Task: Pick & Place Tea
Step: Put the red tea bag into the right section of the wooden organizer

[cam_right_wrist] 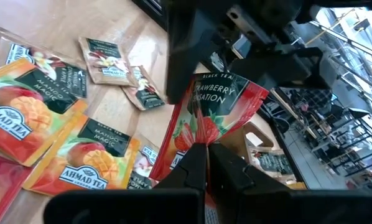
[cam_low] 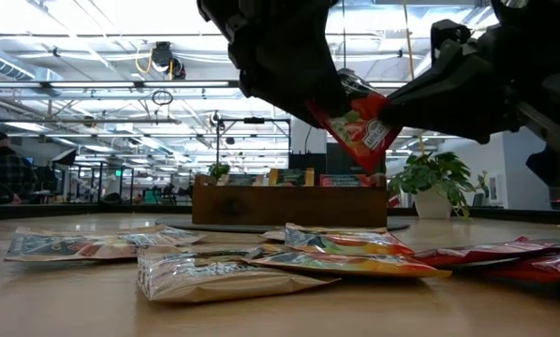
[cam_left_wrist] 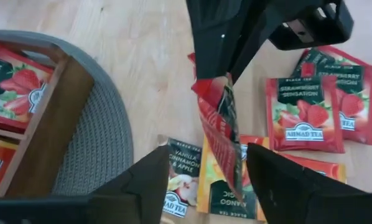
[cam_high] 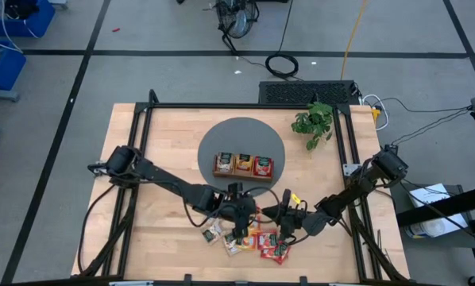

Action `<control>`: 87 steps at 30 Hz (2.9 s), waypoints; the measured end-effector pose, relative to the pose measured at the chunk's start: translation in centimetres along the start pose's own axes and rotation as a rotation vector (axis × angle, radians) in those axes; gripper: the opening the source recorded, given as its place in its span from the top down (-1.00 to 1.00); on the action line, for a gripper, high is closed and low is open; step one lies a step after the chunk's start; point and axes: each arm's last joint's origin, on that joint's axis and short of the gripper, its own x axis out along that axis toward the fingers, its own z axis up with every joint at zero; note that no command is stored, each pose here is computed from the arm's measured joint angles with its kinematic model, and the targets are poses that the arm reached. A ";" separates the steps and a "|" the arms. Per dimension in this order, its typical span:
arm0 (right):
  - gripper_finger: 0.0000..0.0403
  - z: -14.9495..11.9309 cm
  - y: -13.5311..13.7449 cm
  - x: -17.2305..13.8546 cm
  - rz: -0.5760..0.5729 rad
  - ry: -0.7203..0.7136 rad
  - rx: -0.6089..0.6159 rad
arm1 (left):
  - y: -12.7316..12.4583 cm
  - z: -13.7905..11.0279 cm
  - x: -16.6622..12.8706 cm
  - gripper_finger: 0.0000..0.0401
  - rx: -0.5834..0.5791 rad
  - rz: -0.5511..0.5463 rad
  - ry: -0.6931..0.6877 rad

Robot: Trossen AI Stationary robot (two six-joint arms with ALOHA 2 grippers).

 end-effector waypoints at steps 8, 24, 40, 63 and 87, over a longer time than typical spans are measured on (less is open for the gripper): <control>0.98 0.0 0.0 0.0 -0.005 -0.001 0.005 | 0.0 0.1 0.0 0.90 0.042 -0.001 -0.005; 0.45 0.4 0.2 -1.0 0.039 0.012 0.269 | -1.3 -1.5 -0.8 0.98 0.137 0.124 0.045; 0.01 1.7 -6.3 2.5 0.316 -0.052 0.692 | -2.5 -2.2 -0.1 0.99 0.174 0.171 0.018; 0.23 1.8 -7.6 5.0 0.369 0.135 0.631 | -1.5 -1.8 0.4 0.99 0.151 0.159 0.027; 0.99 2.0 -7.1 6.5 0.489 0.224 0.637 | -1.4 -1.9 0.4 0.99 0.161 0.165 0.042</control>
